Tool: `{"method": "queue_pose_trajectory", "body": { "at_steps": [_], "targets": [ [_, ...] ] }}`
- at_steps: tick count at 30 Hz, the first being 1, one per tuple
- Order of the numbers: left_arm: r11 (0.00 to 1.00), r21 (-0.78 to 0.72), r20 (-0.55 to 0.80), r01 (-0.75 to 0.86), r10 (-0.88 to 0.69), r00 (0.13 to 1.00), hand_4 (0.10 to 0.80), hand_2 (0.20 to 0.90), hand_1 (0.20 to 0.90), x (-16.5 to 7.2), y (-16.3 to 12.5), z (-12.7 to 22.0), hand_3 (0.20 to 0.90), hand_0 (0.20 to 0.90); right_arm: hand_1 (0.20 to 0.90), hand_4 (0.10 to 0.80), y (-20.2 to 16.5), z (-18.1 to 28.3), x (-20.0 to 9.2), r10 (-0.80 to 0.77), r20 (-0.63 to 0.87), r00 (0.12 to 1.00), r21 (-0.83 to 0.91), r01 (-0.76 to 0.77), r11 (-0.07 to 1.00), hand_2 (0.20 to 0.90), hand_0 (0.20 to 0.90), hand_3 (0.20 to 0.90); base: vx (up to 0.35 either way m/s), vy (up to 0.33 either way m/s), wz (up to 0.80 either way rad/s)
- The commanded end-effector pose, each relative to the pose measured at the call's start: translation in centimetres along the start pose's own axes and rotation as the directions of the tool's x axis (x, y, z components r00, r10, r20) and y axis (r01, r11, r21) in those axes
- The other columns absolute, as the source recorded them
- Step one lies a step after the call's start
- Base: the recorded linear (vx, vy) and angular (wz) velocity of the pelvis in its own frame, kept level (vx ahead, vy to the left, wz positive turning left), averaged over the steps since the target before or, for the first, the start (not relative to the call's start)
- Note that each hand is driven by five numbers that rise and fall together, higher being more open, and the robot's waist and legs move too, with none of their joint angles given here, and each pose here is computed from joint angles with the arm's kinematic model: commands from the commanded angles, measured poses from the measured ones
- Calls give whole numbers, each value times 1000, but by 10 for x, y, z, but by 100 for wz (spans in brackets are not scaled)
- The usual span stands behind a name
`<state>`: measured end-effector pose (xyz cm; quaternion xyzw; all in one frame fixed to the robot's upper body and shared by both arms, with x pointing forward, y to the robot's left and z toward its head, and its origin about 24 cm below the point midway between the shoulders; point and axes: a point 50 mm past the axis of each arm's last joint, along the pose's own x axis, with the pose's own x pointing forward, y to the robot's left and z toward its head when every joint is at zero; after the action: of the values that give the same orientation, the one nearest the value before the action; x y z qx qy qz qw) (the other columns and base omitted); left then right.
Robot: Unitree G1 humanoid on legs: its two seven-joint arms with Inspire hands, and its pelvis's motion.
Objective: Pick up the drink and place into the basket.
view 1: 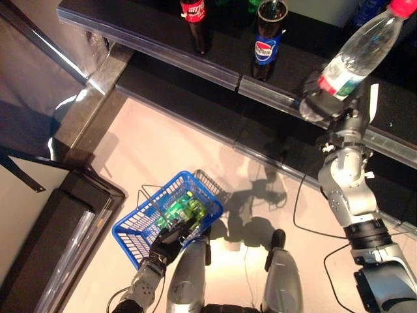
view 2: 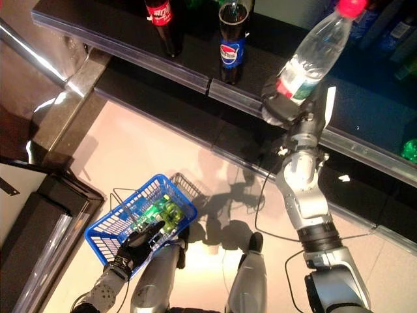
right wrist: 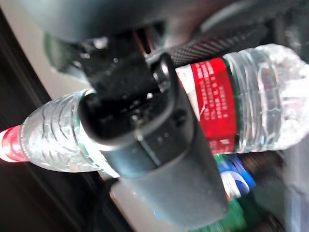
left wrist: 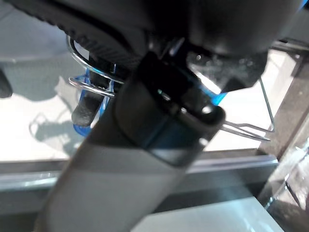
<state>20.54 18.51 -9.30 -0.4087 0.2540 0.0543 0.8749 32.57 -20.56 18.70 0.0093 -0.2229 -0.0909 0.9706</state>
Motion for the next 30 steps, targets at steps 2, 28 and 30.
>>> {"method": "queue_pose_trajectory", "body": {
  "at_steps": [2,28,30],
  "targets": [
    [937,72,199,343,-350,915,100,300,300,-13,-37,34,200,300,300,100,47,77,-6,283,350,893,89,-333,939,300,300,200,13,-15,2],
    [365,217,99,905,-931,351,100,300,300,-58,-191,54,200,300,300,100,135,-8,-56,494,-29,869,253,-471,845,300,300,200,8,-16,8],
    [297,209,88,932,-954,285,100,300,300,-64,-200,55,200,300,300,100,137,-13,-57,494,-46,868,218,-474,853,300,300,200,5,-2,3]
  ]
}}
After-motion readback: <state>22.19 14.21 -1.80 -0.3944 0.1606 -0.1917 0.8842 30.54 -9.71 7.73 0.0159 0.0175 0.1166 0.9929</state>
